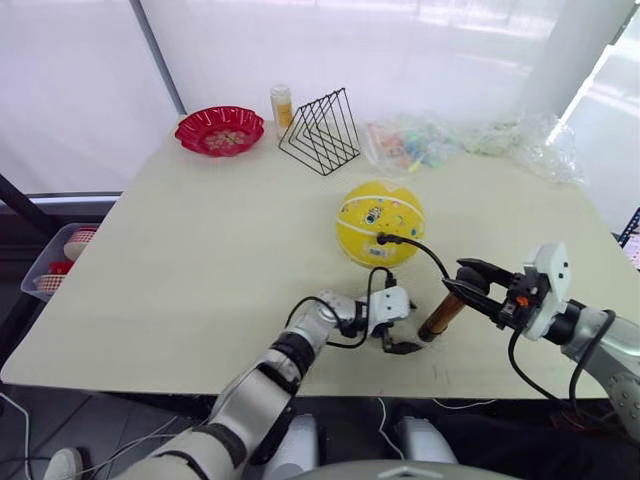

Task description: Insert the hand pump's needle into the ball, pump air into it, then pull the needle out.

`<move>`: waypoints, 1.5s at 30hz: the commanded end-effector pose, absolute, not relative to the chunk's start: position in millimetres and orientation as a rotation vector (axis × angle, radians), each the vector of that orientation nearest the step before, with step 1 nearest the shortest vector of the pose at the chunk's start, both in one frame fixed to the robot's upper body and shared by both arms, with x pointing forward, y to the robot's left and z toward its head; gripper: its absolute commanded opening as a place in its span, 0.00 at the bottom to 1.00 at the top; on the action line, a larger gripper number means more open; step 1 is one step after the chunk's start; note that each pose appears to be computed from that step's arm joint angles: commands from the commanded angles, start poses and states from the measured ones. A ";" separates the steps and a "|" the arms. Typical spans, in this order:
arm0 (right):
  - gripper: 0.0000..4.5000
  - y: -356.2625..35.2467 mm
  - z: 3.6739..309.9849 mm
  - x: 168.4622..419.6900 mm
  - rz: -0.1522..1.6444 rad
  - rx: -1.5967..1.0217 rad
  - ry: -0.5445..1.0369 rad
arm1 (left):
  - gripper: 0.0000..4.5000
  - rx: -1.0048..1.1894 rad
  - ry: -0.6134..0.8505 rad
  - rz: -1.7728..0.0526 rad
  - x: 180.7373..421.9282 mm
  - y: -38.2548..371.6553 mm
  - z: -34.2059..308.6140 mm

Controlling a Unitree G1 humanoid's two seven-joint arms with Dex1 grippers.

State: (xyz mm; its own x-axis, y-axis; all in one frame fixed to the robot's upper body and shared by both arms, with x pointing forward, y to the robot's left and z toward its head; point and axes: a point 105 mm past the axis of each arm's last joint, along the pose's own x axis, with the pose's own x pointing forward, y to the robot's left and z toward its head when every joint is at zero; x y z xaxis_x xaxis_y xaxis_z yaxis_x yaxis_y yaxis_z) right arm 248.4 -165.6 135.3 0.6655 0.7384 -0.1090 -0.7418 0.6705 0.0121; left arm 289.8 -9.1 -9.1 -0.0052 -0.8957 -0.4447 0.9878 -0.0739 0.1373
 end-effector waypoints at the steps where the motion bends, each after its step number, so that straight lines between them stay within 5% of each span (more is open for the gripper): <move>1: 0.44 -176.8 105.8 248.1 0.774 -0.017 0.234 | 1.00 0.520 0.309 -1.649 278.4 22.8 -15.0; 23: 0.44 -169.5 114.4 246.4 0.803 -0.019 0.177 | 1.00 0.271 0.017 -1.401 252.3 156.0 98.1; 45: 0.44 -208.9 205.3 262.6 0.781 -0.260 -0.023 | 1.00 0.270 -0.084 -1.430 239.4 146.7 130.0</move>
State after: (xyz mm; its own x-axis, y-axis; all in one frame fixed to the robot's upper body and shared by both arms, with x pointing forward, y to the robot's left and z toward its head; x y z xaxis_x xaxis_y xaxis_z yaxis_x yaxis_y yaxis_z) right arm 261.4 -204.7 189.5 0.7037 0.7028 -0.1042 -0.7088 0.6843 -0.1711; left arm 241.4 148.9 119.9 0.1503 -0.9814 -0.1199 0.9719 0.1244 0.1999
